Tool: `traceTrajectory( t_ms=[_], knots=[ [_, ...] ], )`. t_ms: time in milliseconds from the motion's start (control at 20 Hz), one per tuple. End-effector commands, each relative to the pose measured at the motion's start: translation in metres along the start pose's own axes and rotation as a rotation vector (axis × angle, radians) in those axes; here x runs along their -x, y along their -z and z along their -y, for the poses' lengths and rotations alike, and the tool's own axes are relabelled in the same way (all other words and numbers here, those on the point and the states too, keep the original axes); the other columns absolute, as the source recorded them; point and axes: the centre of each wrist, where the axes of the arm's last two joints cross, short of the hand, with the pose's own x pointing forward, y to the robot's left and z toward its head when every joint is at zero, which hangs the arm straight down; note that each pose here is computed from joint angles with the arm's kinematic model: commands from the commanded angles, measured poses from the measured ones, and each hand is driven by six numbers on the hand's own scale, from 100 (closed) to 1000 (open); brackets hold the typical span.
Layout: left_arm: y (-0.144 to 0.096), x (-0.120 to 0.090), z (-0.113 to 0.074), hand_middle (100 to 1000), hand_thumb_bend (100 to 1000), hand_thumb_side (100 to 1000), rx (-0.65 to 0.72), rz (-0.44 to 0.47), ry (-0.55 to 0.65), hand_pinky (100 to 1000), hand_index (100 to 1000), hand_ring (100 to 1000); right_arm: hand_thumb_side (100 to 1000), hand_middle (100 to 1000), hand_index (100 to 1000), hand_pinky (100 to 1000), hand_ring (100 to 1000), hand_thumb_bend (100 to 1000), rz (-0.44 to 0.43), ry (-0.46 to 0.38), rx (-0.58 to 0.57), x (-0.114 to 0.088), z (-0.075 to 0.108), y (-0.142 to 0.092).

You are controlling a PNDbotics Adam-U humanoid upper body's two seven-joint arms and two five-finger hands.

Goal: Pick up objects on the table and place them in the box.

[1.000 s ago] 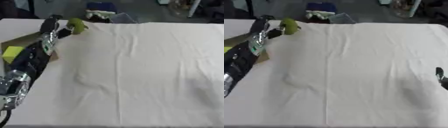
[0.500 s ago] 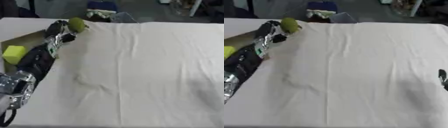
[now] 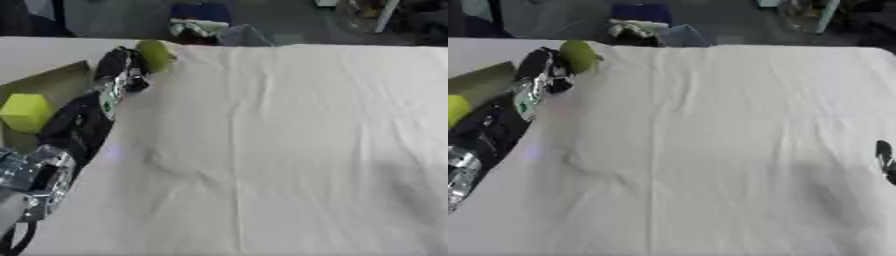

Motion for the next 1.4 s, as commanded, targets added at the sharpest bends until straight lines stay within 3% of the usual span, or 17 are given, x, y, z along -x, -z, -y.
traceTrajectory(
  t_ms=[50, 250, 550, 600, 650, 700, 750, 800, 900, 1000, 1100, 1200, 1300, 1350, 1400],
  knots=[
    [0.009, -0.002, -0.021, 403, 100, 343, -0.108, 0.02, -0.054, 535, 494, 335, 297, 599, 892, 736, 980, 331, 0.034, -0.002, 0.027, -0.008, 0.011, 0.007],
    [0.013, -0.002, -0.032, 322, 100, 411, -0.176, 0.044, -0.147, 502, 414, 268, 297, 599, 892, 736, 980, 330, 0.032, -0.002, 0.028, -0.007, 0.011, 0.007],
    [0.018, 0.001, -0.056, 322, 100, 411, -0.2, 0.078, -0.222, 510, 415, 267, 296, 599, 892, 736, 980, 328, 0.025, -0.007, 0.029, -0.004, 0.011, 0.005],
    [0.018, 0.002, -0.058, 510, 100, 253, -0.202, 0.075, -0.22, 569, 600, 431, 296, 599, 892, 736, 980, 327, 0.025, -0.007, 0.028, -0.004, 0.011, 0.005],
    [0.019, 0.002, -0.06, 612, 100, 330, -0.208, 0.076, -0.213, 631, 712, 520, 296, 599, 892, 736, 980, 325, 0.026, -0.005, 0.028, -0.005, 0.011, 0.005],
    [0.019, 0.002, -0.061, 667, 100, 418, -0.216, 0.081, -0.204, 661, 761, 562, 296, 599, 892, 736, 980, 325, 0.027, -0.003, 0.029, -0.005, 0.01, 0.006],
    [0.019, 0.002, -0.061, 707, 161, 479, -0.222, 0.086, -0.195, 684, 795, 595, 295, 599, 892, 736, 981, 326, 0.029, -0.001, 0.029, -0.006, 0.01, 0.006],
    [0.02, 0.001, -0.062, 763, 304, 577, -0.231, 0.094, -0.198, 714, 836, 653, 295, 599, 892, 736, 981, 325, 0.033, 0.002, 0.029, -0.007, 0.009, 0.007],
    [0.021, 0.005, -0.065, 808, 418, 665, -0.252, 0.084, -0.183, 733, 863, 709, 295, 598, 892, 735, 981, 324, 0.047, 0.013, 0.027, -0.012, 0.007, 0.01],
    [0.022, 0.009, -0.069, 828, 478, 703, -0.273, 0.065, -0.164, 747, 874, 737, 295, 598, 892, 735, 982, 324, 0.07, 0.027, 0.029, -0.02, 0.005, 0.014],
    [0.023, 0.014, -0.071, 834, 481, 717, -0.278, 0.038, -0.14, 748, 879, 739, 295, 598, 892, 735, 982, 323, 0.085, 0.037, 0.031, -0.026, 0.003, 0.018],
    [0.022, 0.018, -0.069, 843, 397, 660, -0.255, 0.006, -0.099, 743, 890, 736, 295, 597, 892, 735, 982, 322, 0.096, 0.044, 0.035, -0.03, 0.003, 0.02],
    [0.02, 0.022, -0.063, 776, 134, 407, -0.219, -0.033, -0.056, 685, 845, 655, 295, 597, 892, 735, 982, 320, 0.102, 0.049, 0.038, -0.032, 0.002, 0.021],
    [0.019, 0.023, -0.061, 694, 100, 221, -0.203, -0.052, -0.037, 624, 788, 577, 295, 597, 892, 735, 982, 319, 0.103, 0.051, 0.039, -0.033, 0.002, 0.022],
    [0.018, 0.024, -0.059, 642, 100, 151, -0.189, -0.065, -0.02, 592, 756, 536, 295, 597, 892, 735, 982, 318, 0.103, 0.052, 0.041, -0.033, 0.002, 0.022]
  ],
)
